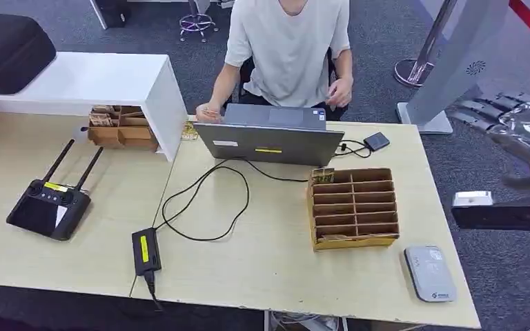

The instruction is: Pass the card to the sensor for recognition and then transmit it.

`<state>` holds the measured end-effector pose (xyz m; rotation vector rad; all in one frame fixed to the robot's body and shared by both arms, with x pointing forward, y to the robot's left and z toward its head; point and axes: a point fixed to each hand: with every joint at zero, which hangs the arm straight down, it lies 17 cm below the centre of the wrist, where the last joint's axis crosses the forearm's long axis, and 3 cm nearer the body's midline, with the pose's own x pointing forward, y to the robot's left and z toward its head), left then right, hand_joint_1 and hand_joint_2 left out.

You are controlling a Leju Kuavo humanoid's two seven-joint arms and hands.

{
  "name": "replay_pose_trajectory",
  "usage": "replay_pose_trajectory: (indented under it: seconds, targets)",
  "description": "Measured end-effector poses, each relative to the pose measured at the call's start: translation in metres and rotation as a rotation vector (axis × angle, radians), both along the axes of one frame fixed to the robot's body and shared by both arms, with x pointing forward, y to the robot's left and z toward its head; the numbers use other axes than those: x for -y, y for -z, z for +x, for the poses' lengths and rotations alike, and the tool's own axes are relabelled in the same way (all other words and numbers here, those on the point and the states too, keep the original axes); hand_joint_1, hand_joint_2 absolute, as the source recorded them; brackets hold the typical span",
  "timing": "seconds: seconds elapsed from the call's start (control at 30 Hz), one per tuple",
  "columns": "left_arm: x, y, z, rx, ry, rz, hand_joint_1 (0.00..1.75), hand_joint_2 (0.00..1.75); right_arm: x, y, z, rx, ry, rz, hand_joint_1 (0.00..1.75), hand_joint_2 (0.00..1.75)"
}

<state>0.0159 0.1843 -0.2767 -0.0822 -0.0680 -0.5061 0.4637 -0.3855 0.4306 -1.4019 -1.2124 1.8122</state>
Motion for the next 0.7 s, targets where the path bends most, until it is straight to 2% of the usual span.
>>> replay_pose_trajectory:
  seconds: [0.13, 0.3, 0.37, 0.5, 0.7]
  targets:
    - [0.0, 0.0, 0.0, -0.001, -0.011, 0.001, 0.0, 1.75, -0.005, 0.009, -0.021, 0.106, -0.058, 0.06, 0.0, 1.75]
    - [0.0, 0.0, 0.0, 0.002, -0.024, 0.001, 0.0, 1.75, -0.002, 0.079, -0.06, 0.189, -0.072, 0.151, 0.0, 1.75]
    - [0.0, 0.0, 0.0, 0.002, -0.027, 0.002, 0.0, 1.75, -0.004, 0.119, -0.081, 0.18, -0.062, 0.173, 0.0, 1.75]
    - [0.0, 0.0, 0.0, 0.001, -0.031, 0.003, 0.0, 1.75, -0.01, 0.183, -0.117, 0.078, -0.056, 0.177, 0.0, 1.75]
    - [0.0, 0.0, 0.0, 0.002, -0.03, 0.003, 0.0, 1.75, -0.026, 0.222, -0.149, 0.023, -0.112, 0.149, 0.0, 1.75]
